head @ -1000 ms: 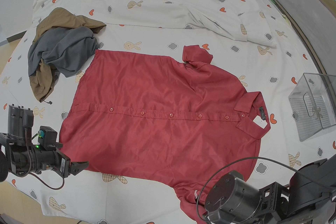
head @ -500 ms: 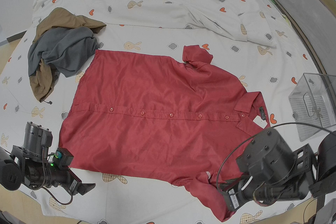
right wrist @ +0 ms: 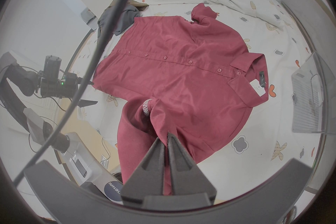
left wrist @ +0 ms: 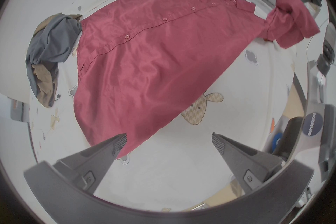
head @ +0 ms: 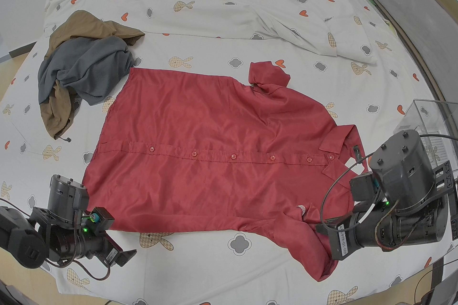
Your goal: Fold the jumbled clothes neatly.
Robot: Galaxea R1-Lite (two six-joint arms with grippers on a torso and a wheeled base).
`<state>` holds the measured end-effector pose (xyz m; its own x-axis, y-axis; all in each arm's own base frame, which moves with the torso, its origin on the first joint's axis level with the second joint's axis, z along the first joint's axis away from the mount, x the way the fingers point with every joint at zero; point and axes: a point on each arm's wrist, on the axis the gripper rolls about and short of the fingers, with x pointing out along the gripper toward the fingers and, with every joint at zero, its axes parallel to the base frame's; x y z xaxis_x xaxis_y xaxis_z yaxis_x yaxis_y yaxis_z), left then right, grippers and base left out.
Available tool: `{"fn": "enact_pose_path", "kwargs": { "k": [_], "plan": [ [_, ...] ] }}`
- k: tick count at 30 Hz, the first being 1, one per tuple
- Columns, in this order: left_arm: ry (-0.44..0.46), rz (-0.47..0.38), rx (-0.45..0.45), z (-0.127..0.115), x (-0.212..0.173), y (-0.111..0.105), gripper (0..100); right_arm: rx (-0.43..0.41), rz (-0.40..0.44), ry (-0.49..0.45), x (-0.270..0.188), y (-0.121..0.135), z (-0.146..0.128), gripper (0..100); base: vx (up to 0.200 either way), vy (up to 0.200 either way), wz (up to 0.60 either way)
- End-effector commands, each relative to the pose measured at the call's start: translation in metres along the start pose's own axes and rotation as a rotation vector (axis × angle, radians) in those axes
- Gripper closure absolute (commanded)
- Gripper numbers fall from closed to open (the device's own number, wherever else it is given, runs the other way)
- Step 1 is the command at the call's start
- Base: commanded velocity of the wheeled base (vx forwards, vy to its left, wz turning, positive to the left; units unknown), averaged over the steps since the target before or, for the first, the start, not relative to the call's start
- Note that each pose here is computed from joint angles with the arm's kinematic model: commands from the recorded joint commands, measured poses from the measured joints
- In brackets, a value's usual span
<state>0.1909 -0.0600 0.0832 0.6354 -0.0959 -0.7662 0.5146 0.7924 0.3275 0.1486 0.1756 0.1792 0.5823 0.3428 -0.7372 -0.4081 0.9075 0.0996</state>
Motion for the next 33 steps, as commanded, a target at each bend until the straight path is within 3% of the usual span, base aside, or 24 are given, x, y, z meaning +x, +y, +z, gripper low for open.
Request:
{"fn": "enact_pose_path", "kwargs": {
  "k": [1,12,24,33],
  "plan": [
    [0.045,0.016,0.066,-0.007,0.010,-0.011,0,0.011,0.008,-0.014,-0.004,-0.002,0.002,100,0.000,0.000,0.00],
    [0.105,0.249,0.118,-0.011,0.041,-0.013,0,0.026,0.064,-0.050,-0.019,-0.004,0.004,100,0.000,0.000,0.00],
    [0.087,0.283,0.104,-0.013,0.054,-0.014,0,0.026,0.067,-0.052,-0.023,-0.007,0.001,100,0.000,0.000,0.00],
    [0.052,0.356,0.081,-0.009,0.063,-0.011,0,0.023,0.059,-0.033,-0.022,-0.009,-0.005,100,0.000,0.000,0.00]
  ]
}}
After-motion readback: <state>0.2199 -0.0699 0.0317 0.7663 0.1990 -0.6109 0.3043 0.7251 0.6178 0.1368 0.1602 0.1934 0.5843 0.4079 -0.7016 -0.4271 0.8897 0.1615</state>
